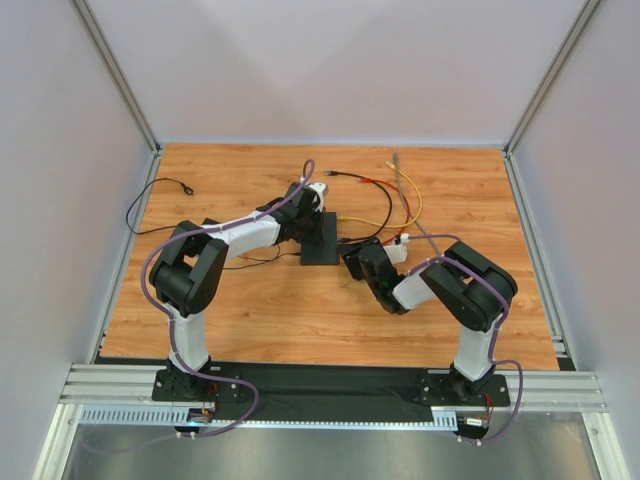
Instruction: Pull the plug from the switch port
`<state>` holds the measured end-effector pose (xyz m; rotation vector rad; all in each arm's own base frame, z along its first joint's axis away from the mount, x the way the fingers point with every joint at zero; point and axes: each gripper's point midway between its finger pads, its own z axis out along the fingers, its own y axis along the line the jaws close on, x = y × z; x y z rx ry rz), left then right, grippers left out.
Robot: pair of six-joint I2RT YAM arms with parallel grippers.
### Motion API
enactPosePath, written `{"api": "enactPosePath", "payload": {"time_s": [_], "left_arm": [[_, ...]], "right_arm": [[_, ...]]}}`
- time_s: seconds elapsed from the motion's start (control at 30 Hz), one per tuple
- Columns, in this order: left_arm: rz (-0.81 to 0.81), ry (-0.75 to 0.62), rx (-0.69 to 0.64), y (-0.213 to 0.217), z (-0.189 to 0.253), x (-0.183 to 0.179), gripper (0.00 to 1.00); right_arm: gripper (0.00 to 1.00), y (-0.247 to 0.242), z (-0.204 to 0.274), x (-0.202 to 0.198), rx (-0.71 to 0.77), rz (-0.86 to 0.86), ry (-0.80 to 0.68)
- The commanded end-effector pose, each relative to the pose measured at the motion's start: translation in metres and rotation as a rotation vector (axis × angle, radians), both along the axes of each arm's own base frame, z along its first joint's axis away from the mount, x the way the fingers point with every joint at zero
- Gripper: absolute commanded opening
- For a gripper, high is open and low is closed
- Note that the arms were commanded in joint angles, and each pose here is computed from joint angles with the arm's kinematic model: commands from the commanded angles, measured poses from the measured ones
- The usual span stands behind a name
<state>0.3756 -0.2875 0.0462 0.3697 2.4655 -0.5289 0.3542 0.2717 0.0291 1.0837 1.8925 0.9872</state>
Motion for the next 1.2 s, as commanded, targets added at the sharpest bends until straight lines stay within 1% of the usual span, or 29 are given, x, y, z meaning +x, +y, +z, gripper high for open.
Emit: {"api": "enactPosePath", "payload": {"time_s": [0.0,0.17,0.33,0.53,0.73,0.77,0.83,0.87,1.13,1.17], "left_arm": [[-0.003,-0.034,0.028,0.006,0.012,0.007,0.0],[0.004,-0.034,0.044,0.01,0.011,0.007,0.0],[-0.001,-0.034,0.047,0.009,0.011,0.007,0.0],[0.0,-0.03,0.051,0.01,0.009,0.007,0.0],[-0.009,-0.026,0.036,0.007,0.01,0.006,0.0],[-0.013,-0.026,0.033,0.006,0.01,0.006,0.0],[-0.014,-0.025,0.03,0.005,0.01,0.006,0.0],[-0.017,-0.023,0.029,0.005,0.01,0.005,0.0],[-0.03,-0.013,0.018,0.001,0.009,0.004,0.0],[-0.029,-0.01,0.019,0.001,0.008,0.004,0.0]], "right_arm": [[0.41,-0.007,-0.013,0.003,-0.034,-0.056,0.032],[0.41,-0.01,-0.018,0.003,-0.048,-0.074,0.052],[0.37,-0.016,-0.02,0.002,-0.052,-0.098,0.053],[0.37,-0.02,-0.02,0.003,-0.053,-0.116,0.04],[0.35,-0.012,-0.023,0.005,-0.072,-0.076,0.043],[0.33,-0.011,-0.024,0.005,-0.072,-0.072,0.045],[0.33,-0.009,-0.027,0.005,-0.064,-0.069,0.05],[0.31,-0.008,-0.03,0.004,-0.066,-0.065,0.057],[0.31,-0.007,-0.033,0.005,-0.088,-0.054,0.066],[0.29,-0.007,-0.034,0.005,-0.095,-0.053,0.07]]}}
